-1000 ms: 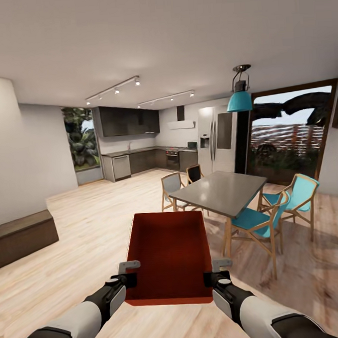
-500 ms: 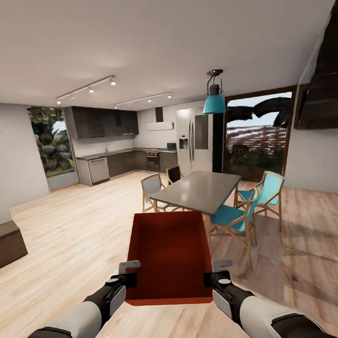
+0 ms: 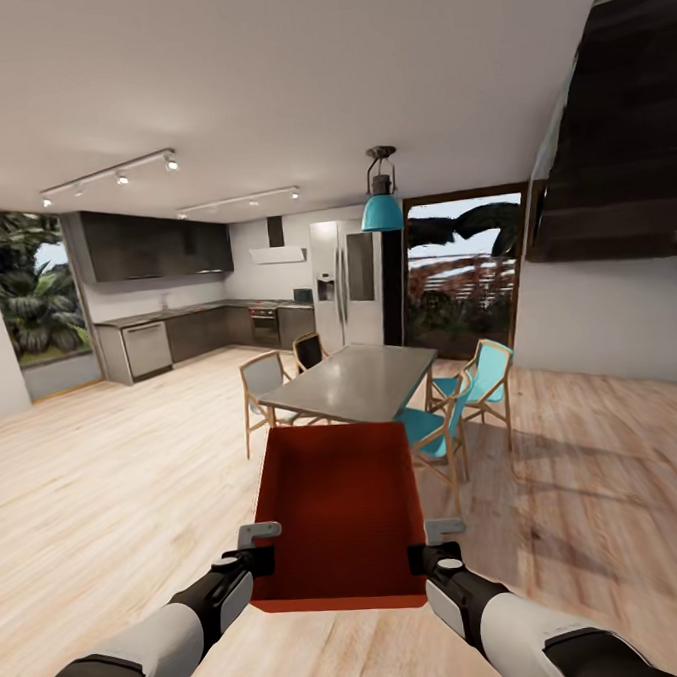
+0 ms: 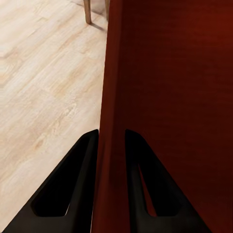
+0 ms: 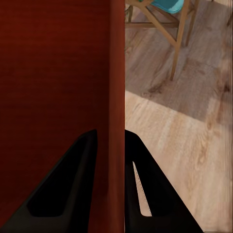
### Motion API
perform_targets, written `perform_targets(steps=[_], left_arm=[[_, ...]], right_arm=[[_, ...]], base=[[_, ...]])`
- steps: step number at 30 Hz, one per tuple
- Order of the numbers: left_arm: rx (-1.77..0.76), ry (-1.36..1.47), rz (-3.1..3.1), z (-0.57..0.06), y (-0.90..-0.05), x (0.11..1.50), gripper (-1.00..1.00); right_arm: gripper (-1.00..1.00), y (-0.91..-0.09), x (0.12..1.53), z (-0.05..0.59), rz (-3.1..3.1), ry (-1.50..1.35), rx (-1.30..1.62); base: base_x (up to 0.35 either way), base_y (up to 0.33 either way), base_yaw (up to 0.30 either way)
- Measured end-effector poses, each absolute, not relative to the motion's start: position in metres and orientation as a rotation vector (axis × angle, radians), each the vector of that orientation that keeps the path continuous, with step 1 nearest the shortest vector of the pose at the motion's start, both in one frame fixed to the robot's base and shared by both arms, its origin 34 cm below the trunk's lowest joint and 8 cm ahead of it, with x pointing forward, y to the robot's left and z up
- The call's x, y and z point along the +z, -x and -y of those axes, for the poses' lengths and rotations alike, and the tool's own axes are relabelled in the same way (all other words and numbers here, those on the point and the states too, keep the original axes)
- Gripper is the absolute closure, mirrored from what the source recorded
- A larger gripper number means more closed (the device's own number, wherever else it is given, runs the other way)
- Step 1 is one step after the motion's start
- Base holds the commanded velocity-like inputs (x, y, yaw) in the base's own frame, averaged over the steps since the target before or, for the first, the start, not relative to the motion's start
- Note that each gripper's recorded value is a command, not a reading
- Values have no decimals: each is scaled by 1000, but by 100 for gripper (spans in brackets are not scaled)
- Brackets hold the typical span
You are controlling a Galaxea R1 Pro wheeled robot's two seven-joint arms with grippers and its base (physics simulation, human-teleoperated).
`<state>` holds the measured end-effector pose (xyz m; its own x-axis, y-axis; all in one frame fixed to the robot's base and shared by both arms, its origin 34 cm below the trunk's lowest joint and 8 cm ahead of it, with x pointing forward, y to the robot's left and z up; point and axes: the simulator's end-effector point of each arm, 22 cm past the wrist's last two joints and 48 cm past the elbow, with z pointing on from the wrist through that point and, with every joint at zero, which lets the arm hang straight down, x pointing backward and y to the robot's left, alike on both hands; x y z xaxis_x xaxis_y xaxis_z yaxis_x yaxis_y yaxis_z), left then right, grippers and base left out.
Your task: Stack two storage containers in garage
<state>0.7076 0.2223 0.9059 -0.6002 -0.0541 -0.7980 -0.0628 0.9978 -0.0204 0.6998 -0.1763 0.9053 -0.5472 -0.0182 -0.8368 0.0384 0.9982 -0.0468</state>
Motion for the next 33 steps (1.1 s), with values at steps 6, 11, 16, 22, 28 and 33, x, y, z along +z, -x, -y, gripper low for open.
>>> perform_targets(steps=[6,11,16,22,28,33], left_arm=[[13,80,-2216,-222,-708,906,100],[12,81,-2215,-222,-708,906,100],[10,81,-2215,-223,-708,906,100],[10,81,-2215,-223,-708,906,100],[10,81,-2215,-223,-708,906,100],[10,81,-2215,-223,-708,906,100]], right_arm=[[100,-700,905,176,-2149,-15,-71],[100,-700,905,176,-2148,-14,-74],[100,-700,906,176,-2148,-13,-75],[100,-700,906,176,-2147,-13,-75],[100,-700,906,176,-2147,-13,-75],[100,-700,906,176,-2147,-13,-75]], base=[[0,0,-289],[0,0,-289],[0,0,-289],[0,0,-289],[0,0,-289],[0,0,-289]])
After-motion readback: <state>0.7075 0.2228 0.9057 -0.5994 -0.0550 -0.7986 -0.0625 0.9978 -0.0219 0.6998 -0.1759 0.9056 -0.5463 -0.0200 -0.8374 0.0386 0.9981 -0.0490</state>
